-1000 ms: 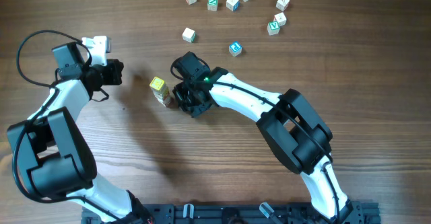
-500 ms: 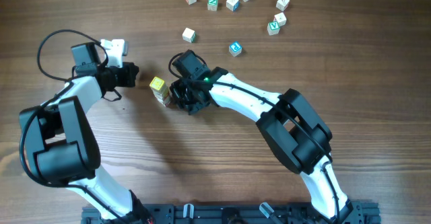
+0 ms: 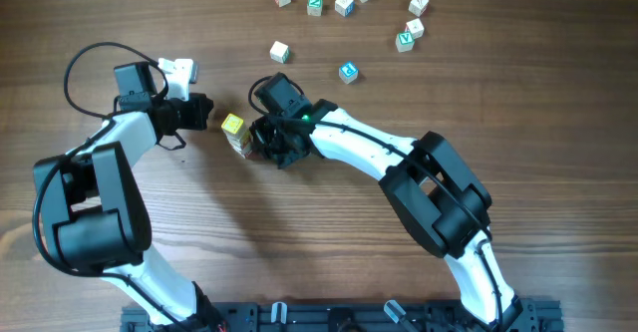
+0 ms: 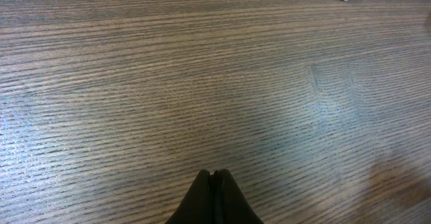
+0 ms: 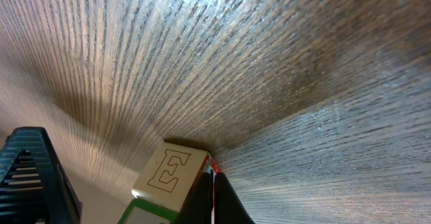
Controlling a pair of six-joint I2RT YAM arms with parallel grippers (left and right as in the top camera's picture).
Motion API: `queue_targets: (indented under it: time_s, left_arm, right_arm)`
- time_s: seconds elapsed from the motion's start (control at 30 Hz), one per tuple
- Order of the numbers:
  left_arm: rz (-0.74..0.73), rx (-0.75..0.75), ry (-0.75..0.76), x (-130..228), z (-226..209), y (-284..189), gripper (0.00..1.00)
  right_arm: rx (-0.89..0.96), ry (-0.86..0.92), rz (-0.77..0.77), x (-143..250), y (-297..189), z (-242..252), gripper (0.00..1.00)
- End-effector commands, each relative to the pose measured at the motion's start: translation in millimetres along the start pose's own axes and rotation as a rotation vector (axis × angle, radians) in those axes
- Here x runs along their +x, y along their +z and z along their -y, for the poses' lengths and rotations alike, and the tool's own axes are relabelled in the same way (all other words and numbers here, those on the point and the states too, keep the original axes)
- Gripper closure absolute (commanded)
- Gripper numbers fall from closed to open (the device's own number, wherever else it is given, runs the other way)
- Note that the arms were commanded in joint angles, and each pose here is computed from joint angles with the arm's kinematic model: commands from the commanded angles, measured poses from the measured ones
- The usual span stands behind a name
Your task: Form a tower
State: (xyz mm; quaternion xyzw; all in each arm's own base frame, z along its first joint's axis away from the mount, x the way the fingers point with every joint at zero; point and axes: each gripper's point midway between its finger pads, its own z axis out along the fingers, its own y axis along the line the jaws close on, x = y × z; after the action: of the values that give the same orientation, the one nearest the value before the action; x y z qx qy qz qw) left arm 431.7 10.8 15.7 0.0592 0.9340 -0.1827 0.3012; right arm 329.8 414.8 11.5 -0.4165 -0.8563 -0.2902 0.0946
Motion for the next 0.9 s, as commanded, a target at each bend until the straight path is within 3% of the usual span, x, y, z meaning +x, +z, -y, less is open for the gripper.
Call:
queue_targets:
  time_s: [0.0,0.87]
  left_arm:
    - [0.000,0.021,0.007,-2,2,2,0.96]
    - [0.000,0.021,0.007,-2,2,2,0.96]
  right_arm:
    - [0.027,0.004,0.003,-4,11,10,0.96]
    - [-0.026,-0.040,0.023,-7,11,-3,0.96]
